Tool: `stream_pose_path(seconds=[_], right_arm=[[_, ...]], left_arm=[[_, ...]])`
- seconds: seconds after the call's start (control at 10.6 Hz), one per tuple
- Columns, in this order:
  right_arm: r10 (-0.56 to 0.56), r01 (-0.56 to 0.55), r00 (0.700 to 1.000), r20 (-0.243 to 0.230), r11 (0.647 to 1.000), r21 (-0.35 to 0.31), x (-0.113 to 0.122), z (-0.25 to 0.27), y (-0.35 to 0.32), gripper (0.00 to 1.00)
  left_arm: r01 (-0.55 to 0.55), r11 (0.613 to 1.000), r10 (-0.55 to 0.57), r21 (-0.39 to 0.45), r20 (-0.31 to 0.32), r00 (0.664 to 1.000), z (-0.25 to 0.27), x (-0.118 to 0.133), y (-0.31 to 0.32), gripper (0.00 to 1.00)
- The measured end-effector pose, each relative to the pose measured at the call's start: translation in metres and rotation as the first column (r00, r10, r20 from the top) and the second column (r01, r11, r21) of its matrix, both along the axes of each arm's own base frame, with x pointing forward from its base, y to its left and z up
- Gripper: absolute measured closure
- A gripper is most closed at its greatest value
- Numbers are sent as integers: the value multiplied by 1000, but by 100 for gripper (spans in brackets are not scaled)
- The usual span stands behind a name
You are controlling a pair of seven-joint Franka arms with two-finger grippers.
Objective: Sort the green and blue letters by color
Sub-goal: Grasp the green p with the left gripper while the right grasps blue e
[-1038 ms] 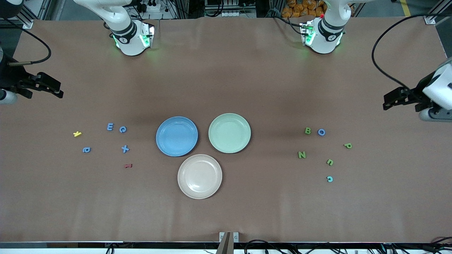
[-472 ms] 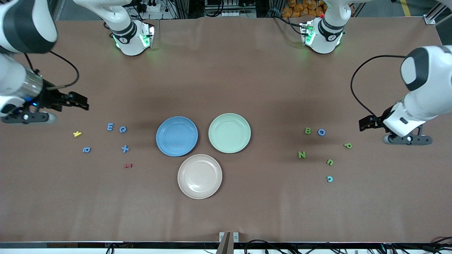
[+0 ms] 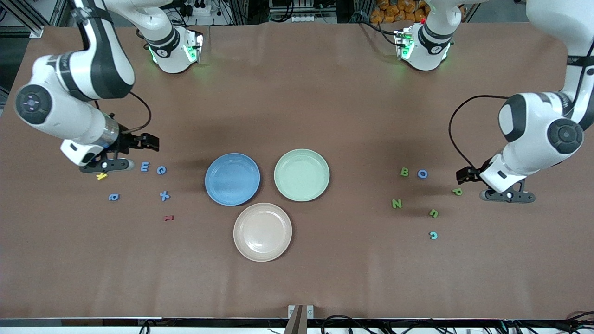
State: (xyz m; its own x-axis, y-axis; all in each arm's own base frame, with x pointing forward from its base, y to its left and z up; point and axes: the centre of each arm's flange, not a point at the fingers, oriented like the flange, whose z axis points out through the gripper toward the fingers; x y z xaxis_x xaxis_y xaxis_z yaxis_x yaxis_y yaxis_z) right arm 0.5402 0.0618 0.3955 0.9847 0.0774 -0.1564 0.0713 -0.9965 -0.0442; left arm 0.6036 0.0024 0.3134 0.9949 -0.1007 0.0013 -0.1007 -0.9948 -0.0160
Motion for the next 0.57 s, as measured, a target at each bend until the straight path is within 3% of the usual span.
stream_pose_path(seconds=[0.09,0.38,0.57], right_arm=[[3,-3,1000,-12,1000,-2,-6,-15,1,0],[48,-48,998,48,999,4,-11,-76,-8,0],[54,-55,998,43,998,4,-11,-106,-23,0]], left_arm=[[-14,1000,14,-2,0,1000,-17,2,0,0],[-129,992,129,-12,31,991,-56,8,17,0],[-180,983,182,-24,74,981,-79,1,23,0]])
